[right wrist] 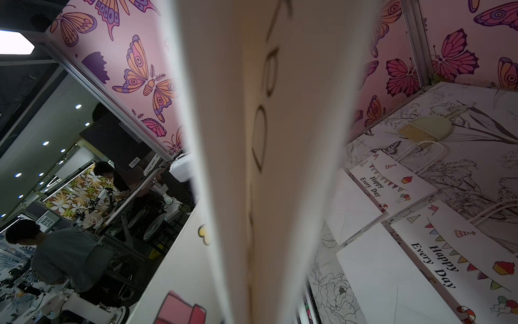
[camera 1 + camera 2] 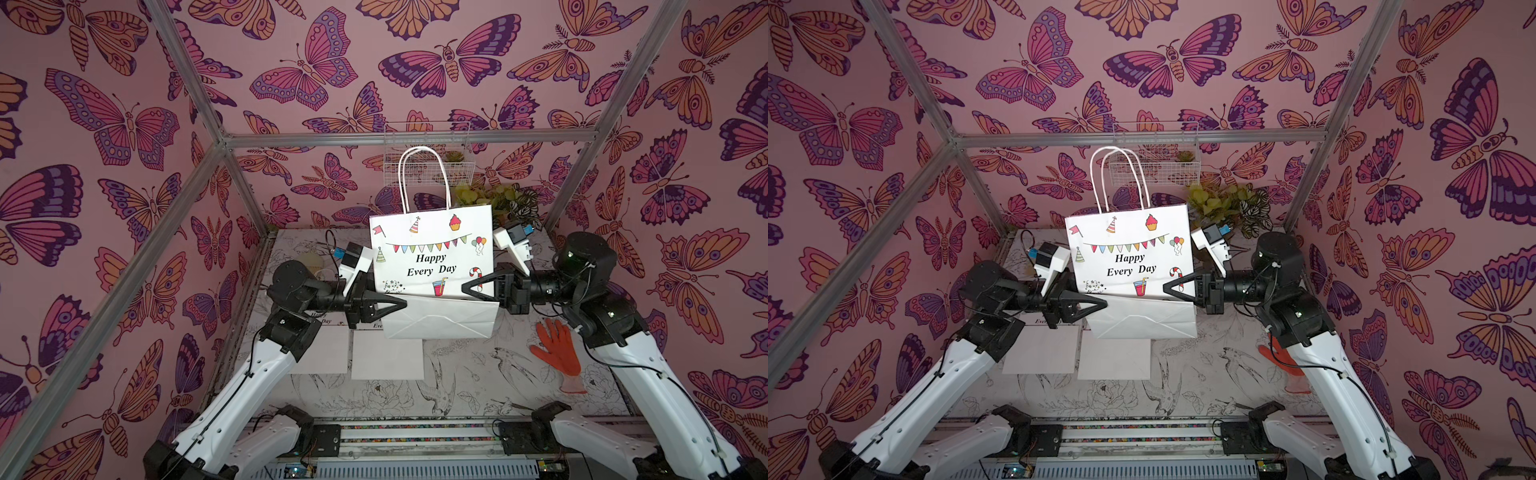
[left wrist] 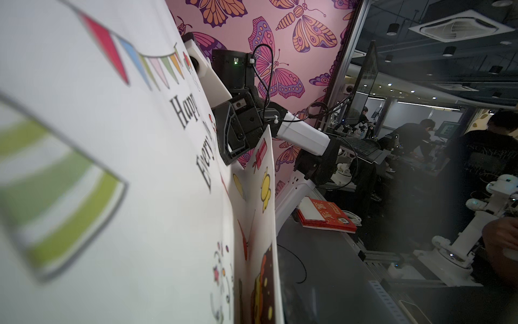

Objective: Put away the paper bag
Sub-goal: Press the paper bag.

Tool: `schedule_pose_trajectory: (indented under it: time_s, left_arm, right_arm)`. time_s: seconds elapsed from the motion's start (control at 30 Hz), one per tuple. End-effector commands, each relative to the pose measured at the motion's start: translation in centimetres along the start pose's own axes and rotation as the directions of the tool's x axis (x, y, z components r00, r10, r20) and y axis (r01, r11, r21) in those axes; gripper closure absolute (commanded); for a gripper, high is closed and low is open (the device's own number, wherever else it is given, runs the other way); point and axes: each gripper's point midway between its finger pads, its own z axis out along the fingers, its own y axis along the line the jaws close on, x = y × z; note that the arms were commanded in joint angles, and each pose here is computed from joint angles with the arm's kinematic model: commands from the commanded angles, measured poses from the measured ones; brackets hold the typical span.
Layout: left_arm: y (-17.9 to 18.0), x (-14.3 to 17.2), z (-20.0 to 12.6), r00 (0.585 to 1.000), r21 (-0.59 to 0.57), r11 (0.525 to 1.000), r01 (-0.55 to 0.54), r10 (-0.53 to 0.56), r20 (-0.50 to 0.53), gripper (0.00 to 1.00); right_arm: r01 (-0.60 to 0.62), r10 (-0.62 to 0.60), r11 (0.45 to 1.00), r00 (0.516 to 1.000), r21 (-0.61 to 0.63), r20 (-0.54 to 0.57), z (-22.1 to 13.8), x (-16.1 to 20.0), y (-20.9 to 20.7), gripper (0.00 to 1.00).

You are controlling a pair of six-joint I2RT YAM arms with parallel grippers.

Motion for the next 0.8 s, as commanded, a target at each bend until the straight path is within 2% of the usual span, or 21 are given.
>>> schedule_pose_trajectory:
  time_s: [0.0,0.1,0.17,0.23,0.4,0.5,0.63,0.77]
  left_arm:
    - [-1.3,-0.9,0.0,0.999,0.026,0.998,-0.05,0.05,0.007,0.79]
    - [-1.3,-0.9,0.0,0.999,0.026,0.998,-0.05,0.05,0.008,0.89]
    - [-1.3,-0.9,0.0,0.999,0.024,0.998,-0.05,0.05,0.009,0.95]
    - [-1.1,-0.9,0.0,0.999,0.022,0.999,-0.044,0.044,0.009,1.0]
    - [-0.8,-0.9,0.1,1.0,0.018,0.999,-0.028,0.028,0.006,1.0]
    - [-0.6,-0.9,0.1,1.0,0.019,1.0,-0.019,0.019,0.004,1.0]
    - [-0.6,-1.0,0.1,1.0,0.016,1.0,-0.014,0.014,0.006,1.0]
    - [-0.7,-1.2,0.0,1.0,0.005,1.0,-0.018,0.018,0.009,1.0]
  right_arm:
    - [0.064,-0.064,0.998,0.998,0.001,0.025,-0.3,-0.9,1.4,1.0]
    - [0.061,-0.061,0.998,0.998,-0.002,0.026,-0.4,-0.9,1.5,1.0]
    - [0.061,-0.061,0.998,0.998,-0.001,0.026,-0.4,-0.9,1.6,0.93]
    - [0.068,-0.068,0.998,0.997,0.001,0.031,-0.5,-1.0,2.0,0.81]
    - [0.13,-0.131,0.991,0.989,0.007,0.075,-1.1,-2.3,3.7,0.3]
    - [0.172,-0.171,0.985,0.981,0.002,0.09,-1.3,-3.1,4.6,0.14]
    - [0.183,-0.181,0.983,0.98,-0.02,0.08,-1.1,-3.9,5.0,0.06]
    - [0.164,-0.16,0.985,0.984,-0.053,0.077,-0.9,-3.9,5.1,0.07]
